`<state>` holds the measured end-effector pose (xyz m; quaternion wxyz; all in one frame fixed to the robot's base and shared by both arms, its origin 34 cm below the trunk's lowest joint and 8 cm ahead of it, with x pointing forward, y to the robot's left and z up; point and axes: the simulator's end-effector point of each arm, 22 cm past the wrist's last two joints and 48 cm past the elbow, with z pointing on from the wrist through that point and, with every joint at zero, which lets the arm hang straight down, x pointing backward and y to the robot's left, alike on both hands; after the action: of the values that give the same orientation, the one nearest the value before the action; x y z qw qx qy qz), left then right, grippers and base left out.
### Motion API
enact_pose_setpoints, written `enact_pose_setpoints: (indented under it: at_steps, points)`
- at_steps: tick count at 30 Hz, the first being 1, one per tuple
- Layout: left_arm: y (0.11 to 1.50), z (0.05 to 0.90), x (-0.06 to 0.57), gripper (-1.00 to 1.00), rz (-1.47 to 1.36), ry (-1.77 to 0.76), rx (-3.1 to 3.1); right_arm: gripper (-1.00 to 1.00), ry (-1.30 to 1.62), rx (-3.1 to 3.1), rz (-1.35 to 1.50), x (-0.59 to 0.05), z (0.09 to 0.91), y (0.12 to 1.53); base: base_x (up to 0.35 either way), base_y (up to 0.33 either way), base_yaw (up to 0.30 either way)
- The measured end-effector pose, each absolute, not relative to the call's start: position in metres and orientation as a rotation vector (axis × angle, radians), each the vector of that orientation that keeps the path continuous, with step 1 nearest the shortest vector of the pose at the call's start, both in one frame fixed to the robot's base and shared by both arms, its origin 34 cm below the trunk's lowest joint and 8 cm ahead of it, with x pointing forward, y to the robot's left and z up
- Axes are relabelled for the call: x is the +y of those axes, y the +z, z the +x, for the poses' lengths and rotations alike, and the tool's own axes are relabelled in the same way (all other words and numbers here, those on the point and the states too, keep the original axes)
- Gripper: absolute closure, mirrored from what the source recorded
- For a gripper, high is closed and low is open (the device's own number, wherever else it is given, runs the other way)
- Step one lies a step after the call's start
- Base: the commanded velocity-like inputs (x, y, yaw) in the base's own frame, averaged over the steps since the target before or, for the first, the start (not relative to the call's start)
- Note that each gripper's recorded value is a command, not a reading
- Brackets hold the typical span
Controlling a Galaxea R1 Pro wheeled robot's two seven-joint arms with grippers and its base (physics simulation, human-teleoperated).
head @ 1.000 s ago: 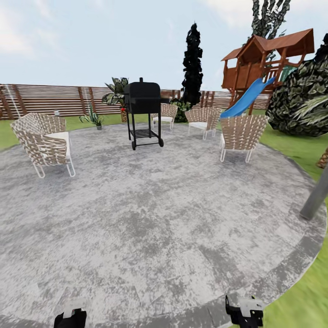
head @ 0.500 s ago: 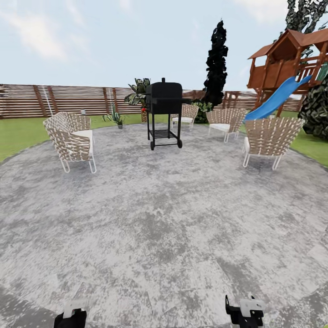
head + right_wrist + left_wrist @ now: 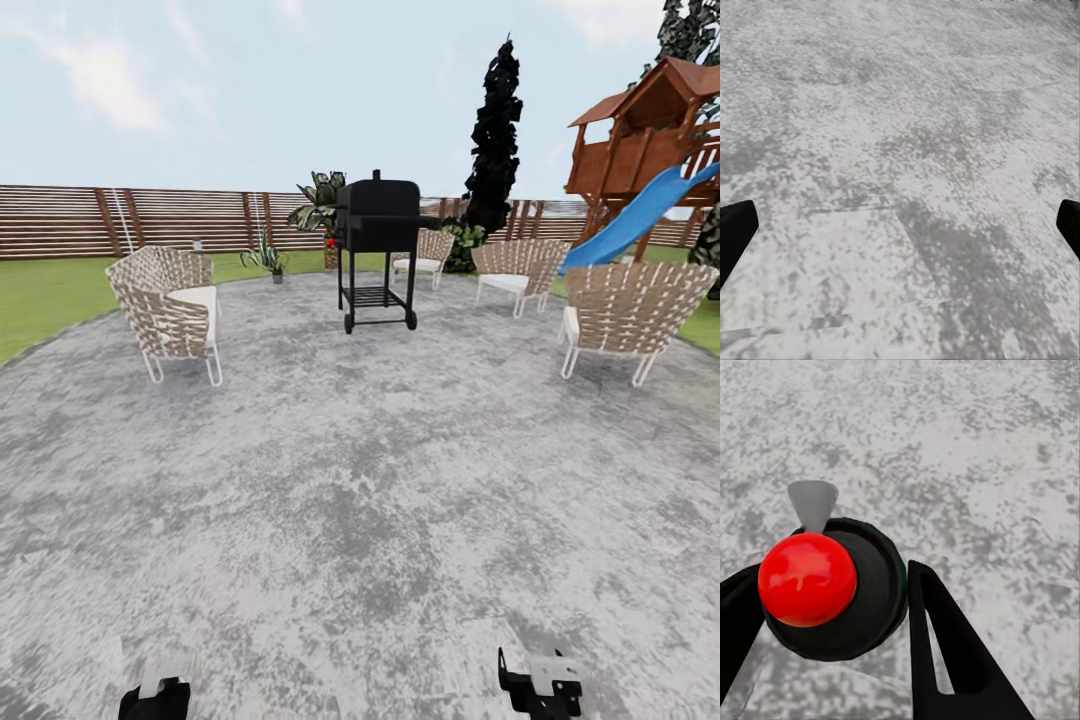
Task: Pick up the pesticide atomizer in the garden and spray insectifuge to fully cover both potted plants in the garden.
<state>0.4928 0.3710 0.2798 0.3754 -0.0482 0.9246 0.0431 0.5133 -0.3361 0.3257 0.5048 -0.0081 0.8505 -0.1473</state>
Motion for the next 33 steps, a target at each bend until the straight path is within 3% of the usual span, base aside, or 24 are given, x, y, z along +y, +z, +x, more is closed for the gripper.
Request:
enact_pose_setpoints:
  at_steps: [33]
  points:
    - [0.2793, 0.4922, 0.3707, 1.0, -0.12, 0.11, 2.368, -1.0, -0.35, 2.055, -0.019, -0.3325, 0.5131, 0.3249, 0.334, 0.007, 0.019]
